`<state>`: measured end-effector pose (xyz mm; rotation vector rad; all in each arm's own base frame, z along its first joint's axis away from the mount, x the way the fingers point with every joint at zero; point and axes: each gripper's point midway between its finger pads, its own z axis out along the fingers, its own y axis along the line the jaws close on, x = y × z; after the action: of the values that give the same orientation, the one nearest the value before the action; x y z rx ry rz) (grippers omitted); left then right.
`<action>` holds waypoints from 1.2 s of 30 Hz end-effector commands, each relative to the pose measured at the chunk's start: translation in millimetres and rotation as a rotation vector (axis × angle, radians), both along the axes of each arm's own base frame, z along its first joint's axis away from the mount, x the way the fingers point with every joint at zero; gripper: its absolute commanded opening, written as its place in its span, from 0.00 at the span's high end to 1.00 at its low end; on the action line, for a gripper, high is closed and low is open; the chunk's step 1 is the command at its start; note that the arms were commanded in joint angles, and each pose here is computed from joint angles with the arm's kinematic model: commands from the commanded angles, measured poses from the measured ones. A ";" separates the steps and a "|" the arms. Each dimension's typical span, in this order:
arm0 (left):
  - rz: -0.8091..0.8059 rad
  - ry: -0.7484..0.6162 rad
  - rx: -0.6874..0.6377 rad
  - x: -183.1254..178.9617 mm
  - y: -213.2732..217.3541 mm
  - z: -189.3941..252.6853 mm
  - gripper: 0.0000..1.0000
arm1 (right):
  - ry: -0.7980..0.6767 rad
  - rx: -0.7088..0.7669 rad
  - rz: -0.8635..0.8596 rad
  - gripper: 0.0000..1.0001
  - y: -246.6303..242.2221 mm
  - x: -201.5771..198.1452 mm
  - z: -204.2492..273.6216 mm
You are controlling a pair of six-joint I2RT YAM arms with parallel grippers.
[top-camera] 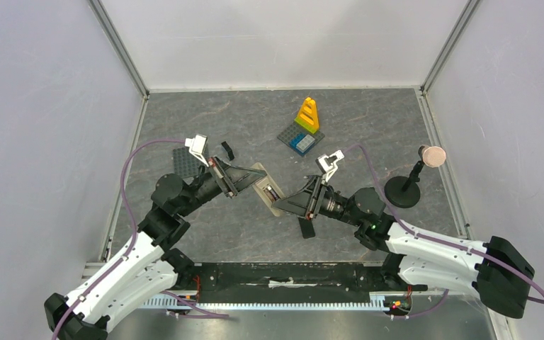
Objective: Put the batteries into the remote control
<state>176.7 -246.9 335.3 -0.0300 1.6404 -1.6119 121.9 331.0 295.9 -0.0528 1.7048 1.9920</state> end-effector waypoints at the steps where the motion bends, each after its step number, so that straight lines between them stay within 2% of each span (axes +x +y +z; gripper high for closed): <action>1: -0.005 -0.076 -0.063 -4.7 3.4 20.5 0.98 | -0.120 0.047 0.026 0.55 0.1 -6.7 25.8; 4: 0.008 -0.076 -0.084 -3.2 4.9 23.2 0.98 | -0.120 0.040 0.030 0.67 0.8 -7.1 24.1; 8: 0.006 -0.079 -0.094 -2.7 4.4 25.2 0.98 | -0.118 0.031 0.026 0.77 1.3 -6.1 23.0; 9: 0.003 -0.076 -0.091 -2.6 3.7 23.5 0.95 | -0.122 0.029 0.023 0.79 1.2 -5.8 23.5; 11: -0.007 -0.081 -0.077 -4.7 2.9 21.9 0.78 | -0.133 0.016 0.018 0.83 1.1 -5.1 23.6; 14: -0.001 -0.087 -0.010 -6.4 4.7 12.7 0.41 | -0.153 -0.026 0.002 0.88 1.1 -2.8 19.3; 15: 0.009 -0.087 0.024 -6.1 6.5 7.0 0.33 | -0.165 -0.037 -0.006 0.89 0.5 -1.7 19.9; 17: 0.040 -0.091 0.089 -4.6 11.9 -0.6 0.25 | -0.191 -0.075 -0.012 0.91 0.1 -0.4 17.8; 19: 0.072 -0.093 0.151 -2.3 18.1 -6.6 0.21 | -0.220 -0.136 -0.018 0.94 -0.4 1.7 12.9; 23: 0.086 -0.117 0.250 -1.9 24.1 -13.4 0.20 | -0.324 -0.205 0.003 0.96 -4.0 0.1 15.2; 28: -0.029 -0.200 0.302 -14.6 13.7 -7.8 0.21 | -0.447 -0.260 0.135 0.94 -4.7 -17.3 19.4; 30: -0.088 -0.237 0.296 -22.7 8.6 -3.3 0.26 | -0.466 -0.257 0.185 0.92 -5.6 -25.7 21.3; 36: -0.166 -0.275 0.264 -35.9 3.2 3.2 0.50 | -0.434 -0.241 0.198 0.91 -8.4 -29.4 24.5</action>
<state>154.1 -241.0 323.6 0.3215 1.7316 -1.4046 104.0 326.7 293.5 -0.6309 1.7808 1.6839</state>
